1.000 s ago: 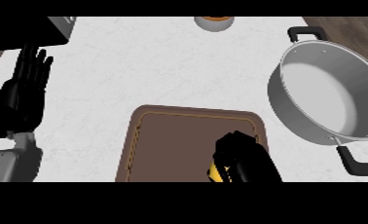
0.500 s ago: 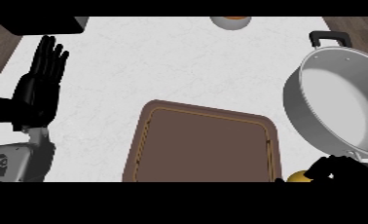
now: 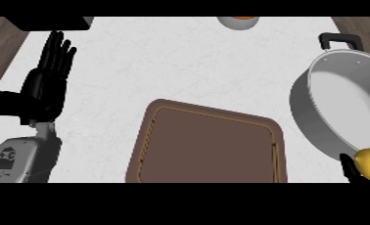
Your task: Pick the lemon from the tray and place it in the pot
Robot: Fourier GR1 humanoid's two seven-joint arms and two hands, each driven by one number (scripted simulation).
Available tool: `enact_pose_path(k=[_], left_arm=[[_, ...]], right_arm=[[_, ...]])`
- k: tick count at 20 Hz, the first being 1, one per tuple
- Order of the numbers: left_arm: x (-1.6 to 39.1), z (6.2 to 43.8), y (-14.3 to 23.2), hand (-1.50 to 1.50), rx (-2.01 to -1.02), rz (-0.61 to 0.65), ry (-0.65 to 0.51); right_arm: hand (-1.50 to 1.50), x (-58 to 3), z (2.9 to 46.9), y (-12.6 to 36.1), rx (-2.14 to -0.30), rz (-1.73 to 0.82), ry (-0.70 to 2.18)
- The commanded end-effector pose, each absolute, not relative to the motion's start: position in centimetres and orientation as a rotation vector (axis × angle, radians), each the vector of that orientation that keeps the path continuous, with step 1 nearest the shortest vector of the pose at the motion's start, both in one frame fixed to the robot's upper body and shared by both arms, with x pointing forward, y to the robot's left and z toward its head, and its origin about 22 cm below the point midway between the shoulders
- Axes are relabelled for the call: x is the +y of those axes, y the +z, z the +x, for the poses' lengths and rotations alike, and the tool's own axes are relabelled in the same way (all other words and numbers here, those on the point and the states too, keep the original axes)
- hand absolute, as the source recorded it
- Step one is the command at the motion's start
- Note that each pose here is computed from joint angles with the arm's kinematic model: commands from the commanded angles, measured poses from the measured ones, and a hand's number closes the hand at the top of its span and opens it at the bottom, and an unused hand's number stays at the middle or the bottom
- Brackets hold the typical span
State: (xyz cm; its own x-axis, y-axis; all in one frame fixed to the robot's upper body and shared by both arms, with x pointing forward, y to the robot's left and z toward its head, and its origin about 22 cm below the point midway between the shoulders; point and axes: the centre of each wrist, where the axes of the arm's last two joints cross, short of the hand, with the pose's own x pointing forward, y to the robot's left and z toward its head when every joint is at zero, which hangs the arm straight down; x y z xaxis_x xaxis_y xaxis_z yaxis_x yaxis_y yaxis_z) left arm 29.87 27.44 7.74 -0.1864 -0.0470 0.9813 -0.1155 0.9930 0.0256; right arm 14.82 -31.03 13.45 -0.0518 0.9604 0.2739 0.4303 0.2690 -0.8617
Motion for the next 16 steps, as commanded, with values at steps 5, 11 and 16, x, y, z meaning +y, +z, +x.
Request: enact_pose_path(k=[5,11,16], left_arm=[[26.9,28.8,7.0,0.00,-1.756,0.099,0.031],[27.3,30.7,7.4,0.00,-1.758,0.113,0.036],[28.2,30.7,7.1,0.00,-1.761,0.111,0.038]], right_arm=[[1.50,-41.1,19.0,13.1,-1.676,-1.205,0.639],[1.50,-46.3,21.3,10.2,-1.662,-1.191,0.672],[1.50,-45.9,25.1,7.3,-1.574,-1.185,0.734]])
